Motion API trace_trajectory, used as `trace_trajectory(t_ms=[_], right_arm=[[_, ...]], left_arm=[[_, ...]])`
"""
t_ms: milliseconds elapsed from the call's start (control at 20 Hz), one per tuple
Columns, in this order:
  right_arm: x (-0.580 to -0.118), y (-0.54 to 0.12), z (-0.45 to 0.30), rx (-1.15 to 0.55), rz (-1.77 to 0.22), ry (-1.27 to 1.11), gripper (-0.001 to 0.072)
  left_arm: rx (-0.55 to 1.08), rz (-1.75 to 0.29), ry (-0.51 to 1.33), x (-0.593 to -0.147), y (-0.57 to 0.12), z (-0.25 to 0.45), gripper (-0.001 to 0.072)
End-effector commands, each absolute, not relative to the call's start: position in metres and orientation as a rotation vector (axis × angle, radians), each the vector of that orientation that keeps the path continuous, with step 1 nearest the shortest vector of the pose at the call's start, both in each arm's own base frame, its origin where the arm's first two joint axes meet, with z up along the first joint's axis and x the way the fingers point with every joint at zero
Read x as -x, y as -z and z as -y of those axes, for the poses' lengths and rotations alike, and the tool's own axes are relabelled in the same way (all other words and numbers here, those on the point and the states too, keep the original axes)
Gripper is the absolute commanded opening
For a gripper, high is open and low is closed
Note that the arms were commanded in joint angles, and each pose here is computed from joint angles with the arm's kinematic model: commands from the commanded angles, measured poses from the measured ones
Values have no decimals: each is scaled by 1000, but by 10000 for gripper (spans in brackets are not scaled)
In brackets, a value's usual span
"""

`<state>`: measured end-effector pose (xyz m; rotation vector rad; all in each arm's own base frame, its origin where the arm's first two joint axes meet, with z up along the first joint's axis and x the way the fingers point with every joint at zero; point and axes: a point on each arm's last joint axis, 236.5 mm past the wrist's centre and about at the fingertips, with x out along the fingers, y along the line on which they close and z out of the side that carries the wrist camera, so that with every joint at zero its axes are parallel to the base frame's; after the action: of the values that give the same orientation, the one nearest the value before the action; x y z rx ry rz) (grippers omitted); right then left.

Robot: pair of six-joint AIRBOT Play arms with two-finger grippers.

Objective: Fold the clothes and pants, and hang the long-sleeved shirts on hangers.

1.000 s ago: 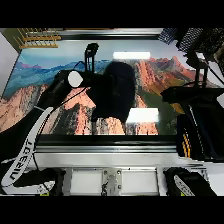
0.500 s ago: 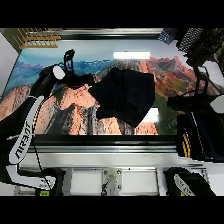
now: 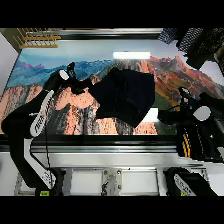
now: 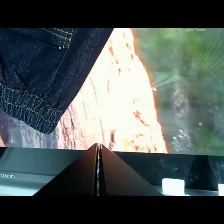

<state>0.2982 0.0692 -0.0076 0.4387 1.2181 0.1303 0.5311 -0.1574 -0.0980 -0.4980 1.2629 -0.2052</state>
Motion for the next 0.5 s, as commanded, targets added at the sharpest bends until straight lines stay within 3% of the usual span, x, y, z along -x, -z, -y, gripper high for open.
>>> trace_trajectory(t_ms=[0, 50, 100, 200, 250, 300, 350, 400, 450], right_arm=[[-295, 16, -74, -459, -1243, -134, 48], [-295, 19, -76, -456, -1255, -138, 48], [-293, 24, -79, -450, -1273, -146, 48], [-289, 37, -90, -432, -1322, -167, 48], [-288, 44, -97, -424, -1348, -180, 59], [-286, 53, -105, -437, -1381, -182, 245], [-285, 63, -114, -475, -1415, -172, 570], [-286, 72, -122, -506, -1439, -169, 637], [-288, 80, -129, -530, -1451, -169, 637]], left_arm=[[495, -1302, 243, -540, 111, 178, 679], [489, -1296, 253, -544, 112, 184, 678], [484, -1291, 259, -547, 113, 188, 634], [485, -1298, 261, -548, 117, 189, 406], [490, -1304, 256, -547, 119, 189, 235], [490, -1302, 257, -547, 119, 189, 28], [490, -1297, 258, -548, 116, 189, 14], [490, -1295, 257, -549, 115, 187, 14], [493, -1291, 254, -550, 113, 184, 15]])
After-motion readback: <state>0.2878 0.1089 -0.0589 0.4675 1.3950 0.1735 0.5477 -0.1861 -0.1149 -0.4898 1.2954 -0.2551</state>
